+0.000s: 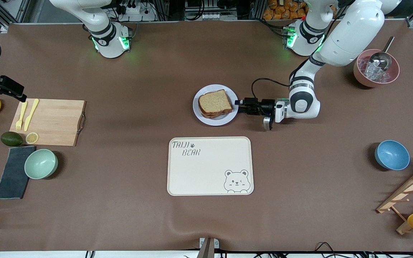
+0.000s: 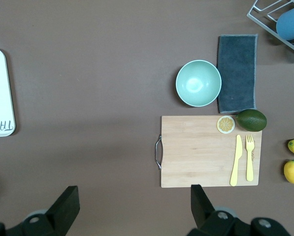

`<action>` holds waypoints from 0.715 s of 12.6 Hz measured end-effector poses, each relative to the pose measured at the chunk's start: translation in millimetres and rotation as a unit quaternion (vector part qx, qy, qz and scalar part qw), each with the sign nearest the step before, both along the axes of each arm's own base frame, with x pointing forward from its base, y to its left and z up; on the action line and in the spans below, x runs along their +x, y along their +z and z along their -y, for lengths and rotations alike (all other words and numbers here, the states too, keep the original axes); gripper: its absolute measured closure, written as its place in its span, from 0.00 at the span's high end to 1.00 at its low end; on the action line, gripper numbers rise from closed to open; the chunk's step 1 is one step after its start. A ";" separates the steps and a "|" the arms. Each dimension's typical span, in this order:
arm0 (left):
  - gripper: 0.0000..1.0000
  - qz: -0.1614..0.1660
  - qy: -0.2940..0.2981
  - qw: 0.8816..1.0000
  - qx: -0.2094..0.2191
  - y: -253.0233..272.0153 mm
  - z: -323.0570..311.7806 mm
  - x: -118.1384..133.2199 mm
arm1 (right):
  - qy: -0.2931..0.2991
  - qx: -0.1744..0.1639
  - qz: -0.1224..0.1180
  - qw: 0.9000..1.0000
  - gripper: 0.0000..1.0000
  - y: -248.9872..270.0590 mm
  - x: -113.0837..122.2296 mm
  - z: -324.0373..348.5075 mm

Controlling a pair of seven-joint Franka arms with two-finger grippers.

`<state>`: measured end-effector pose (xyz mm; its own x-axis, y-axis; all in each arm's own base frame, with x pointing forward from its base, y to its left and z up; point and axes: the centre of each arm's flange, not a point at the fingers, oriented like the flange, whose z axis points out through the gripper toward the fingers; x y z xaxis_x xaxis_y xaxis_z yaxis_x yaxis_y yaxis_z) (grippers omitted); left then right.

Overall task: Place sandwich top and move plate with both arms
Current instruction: 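Move the left gripper to the white plate rim, then close the left gripper on the white plate rim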

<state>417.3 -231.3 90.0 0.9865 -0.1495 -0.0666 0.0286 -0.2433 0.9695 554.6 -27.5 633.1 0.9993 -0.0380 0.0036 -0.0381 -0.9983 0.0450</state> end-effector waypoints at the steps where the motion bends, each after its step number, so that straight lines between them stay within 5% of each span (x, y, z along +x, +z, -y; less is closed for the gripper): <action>1: 0.84 0.003 -0.001 1.000 -0.001 -1.1 0.3 -0.7 | 0.000 0.000 0.000 1.000 1.00 0.0 0.0 0.0; 9: 0.68 0.004 -0.004 1.000 -0.004 -6.5 6.8 0.1 | 0.000 0.000 0.009 1.000 1.00 1.6 1.9 -0.1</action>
<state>417.4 -238.1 83.5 0.9857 -0.1582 -0.0575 0.0188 -0.2359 0.9716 556.4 -27.4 634.7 0.9991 -0.0375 0.0214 -0.0385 -0.9982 0.0451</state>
